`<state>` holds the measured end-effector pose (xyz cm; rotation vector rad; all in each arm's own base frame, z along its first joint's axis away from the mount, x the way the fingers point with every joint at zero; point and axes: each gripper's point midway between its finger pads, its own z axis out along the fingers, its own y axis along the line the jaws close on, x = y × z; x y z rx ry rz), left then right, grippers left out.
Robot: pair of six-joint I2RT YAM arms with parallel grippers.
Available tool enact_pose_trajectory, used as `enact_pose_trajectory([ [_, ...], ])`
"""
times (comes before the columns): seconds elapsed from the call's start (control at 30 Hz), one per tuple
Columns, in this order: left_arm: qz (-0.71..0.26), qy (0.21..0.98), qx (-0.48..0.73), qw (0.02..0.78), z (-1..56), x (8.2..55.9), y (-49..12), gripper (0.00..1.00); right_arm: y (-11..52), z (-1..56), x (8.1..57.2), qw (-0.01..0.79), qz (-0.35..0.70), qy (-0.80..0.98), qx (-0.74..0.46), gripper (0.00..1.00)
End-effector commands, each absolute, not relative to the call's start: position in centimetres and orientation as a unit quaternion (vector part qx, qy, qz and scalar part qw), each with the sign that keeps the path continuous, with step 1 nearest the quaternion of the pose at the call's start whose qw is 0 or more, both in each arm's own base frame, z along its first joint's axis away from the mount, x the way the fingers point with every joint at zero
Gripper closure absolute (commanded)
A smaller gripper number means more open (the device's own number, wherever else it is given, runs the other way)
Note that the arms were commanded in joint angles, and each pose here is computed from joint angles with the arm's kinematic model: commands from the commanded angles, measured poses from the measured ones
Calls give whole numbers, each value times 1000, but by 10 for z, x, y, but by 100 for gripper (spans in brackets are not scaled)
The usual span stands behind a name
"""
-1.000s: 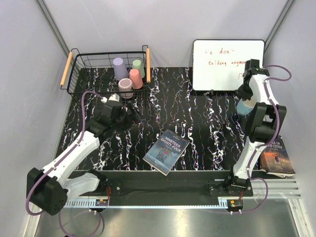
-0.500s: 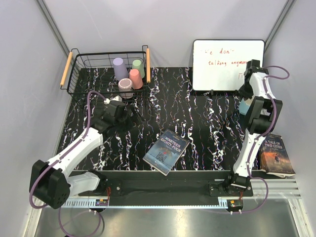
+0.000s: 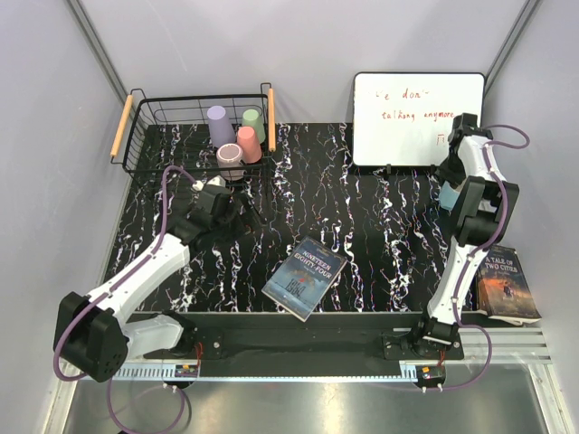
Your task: Unload the cups from the dish rack
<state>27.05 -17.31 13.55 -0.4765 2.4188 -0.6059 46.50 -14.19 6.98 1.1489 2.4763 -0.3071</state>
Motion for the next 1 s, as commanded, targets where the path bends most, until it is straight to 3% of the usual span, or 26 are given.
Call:
enact_pose_trajectory([
  [0.0, -241, 896, -170, 332, 157, 275, -174, 1, -141, 109, 466, 238, -93, 876, 409, 59],
  [0.2, -244, 889, -166, 349, 166, 271, -171, 1, -137, 145, 470, 294, -72, 859, 414, 50],
  [0.43, -242, 884, -164, 364, 175, 271, -168, 1, -112, 236, 476, 387, 2, 820, 421, 42],
  [0.6, -193, 879, -153, 409, 200, 282, -150, 1, -35, 297, 472, 458, 51, 822, 336, 30],
  [0.73, -115, 877, -133, 447, 242, 310, -133, 1, 53, 345, 439, 530, 103, 808, 237, 29],
  [0.77, -117, 865, -132, 471, 270, 320, -133, 1, 65, 329, 431, 519, 104, 818, 226, 29],
  [0.97, -39, 848, -100, 520, 303, 379, -128, 1, 148, 311, 378, 520, 156, 828, 135, 28],
])
